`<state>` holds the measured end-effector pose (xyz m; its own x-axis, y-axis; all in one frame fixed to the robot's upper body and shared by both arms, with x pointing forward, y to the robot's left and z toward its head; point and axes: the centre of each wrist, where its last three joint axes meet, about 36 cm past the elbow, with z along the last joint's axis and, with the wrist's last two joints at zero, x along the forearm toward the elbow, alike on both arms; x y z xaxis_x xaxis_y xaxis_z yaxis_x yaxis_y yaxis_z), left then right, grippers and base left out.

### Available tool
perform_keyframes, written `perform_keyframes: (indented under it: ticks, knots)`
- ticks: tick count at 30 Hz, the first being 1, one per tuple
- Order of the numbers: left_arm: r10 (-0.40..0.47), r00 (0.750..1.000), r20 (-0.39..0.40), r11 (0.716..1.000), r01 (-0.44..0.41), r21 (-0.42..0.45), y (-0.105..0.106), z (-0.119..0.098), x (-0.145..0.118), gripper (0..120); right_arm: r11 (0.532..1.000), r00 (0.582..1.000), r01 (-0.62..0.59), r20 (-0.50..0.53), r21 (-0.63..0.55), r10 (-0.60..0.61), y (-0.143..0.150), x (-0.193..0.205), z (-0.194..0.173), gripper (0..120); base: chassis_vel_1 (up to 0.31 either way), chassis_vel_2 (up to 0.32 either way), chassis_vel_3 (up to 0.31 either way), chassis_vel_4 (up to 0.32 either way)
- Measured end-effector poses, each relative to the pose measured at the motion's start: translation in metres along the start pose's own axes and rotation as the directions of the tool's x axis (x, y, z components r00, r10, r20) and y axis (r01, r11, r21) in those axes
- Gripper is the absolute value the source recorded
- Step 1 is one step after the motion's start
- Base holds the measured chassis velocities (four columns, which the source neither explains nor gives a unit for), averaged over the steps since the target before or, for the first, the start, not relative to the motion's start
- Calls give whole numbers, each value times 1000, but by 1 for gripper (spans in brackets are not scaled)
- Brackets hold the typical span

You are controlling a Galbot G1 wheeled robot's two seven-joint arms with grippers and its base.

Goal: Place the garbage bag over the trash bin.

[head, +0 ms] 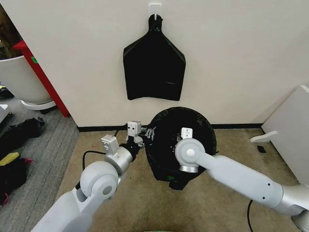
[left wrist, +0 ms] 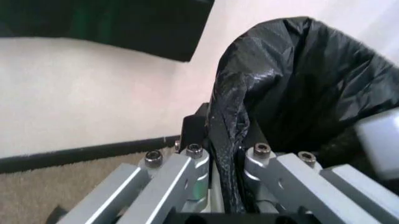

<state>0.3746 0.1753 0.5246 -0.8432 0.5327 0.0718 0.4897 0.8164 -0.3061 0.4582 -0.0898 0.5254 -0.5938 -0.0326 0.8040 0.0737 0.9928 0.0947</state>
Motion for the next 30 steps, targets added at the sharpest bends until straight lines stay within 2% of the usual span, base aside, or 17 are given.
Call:
perform_keyframes:
  ticks: [12, 17, 20, 22, 24, 26, 27, 28, 30]
  knots:
    - [-76, 996, -56, 997, 74, -34, 21, 33, -14, 4, 998, 998, 47, 37, 32, -49, 0, 31, 5, 0, 0, 0, 0, 0]
    - [-128, 989, -71, 992, 127, -17, 32, 43, -21, 4, 992, 990, 101, 88, 69, -107, -8, 63, 10, 0, 0, 0, 0, 0]
    - [-139, 987, -76, 990, 139, -8, 34, 45, -22, 4, 988, 985, 126, 109, 83, -135, -13, 75, 11, 4, 0, 0, 0, 0]
    - [-150, 985, -85, 988, 152, 15, 34, 47, -24, 4, 981, 973, 165, 148, 103, -179, -21, 94, 13, 15, 0, 0, 0, 0]
    - [-161, 983, -93, 985, 165, 41, 35, 49, -26, 4, 970, 952, 209, 202, 124, -231, -34, 117, 17, 23, 0, 0, 0, 0]
    - [-176, 979, -106, 981, 184, 67, 37, 50, -27, 4, 947, 912, 274, 268, 165, -311, -52, 135, 22, 31, 0, 0, 0, 0]
    - [-176, 979, -106, 981, 184, 67, 37, 50, -27, 4, 947, 912, 274, 268, 165, -311, -52, 135, 22, 31, 0, 0, 0, 0]
    - [-182, 977, -114, 979, 191, 76, 38, 51, -27, 4, 932, 884, 303, 307, 198, -352, -60, 139, 26, 36, 0, 0, 0, 0]
    - [-194, 971, -137, 975, 206, 85, 40, 55, -25, 4, 894, 803, 338, 406, 294, -437, -77, 142, 37, 45, 0, 0, 0, 0]
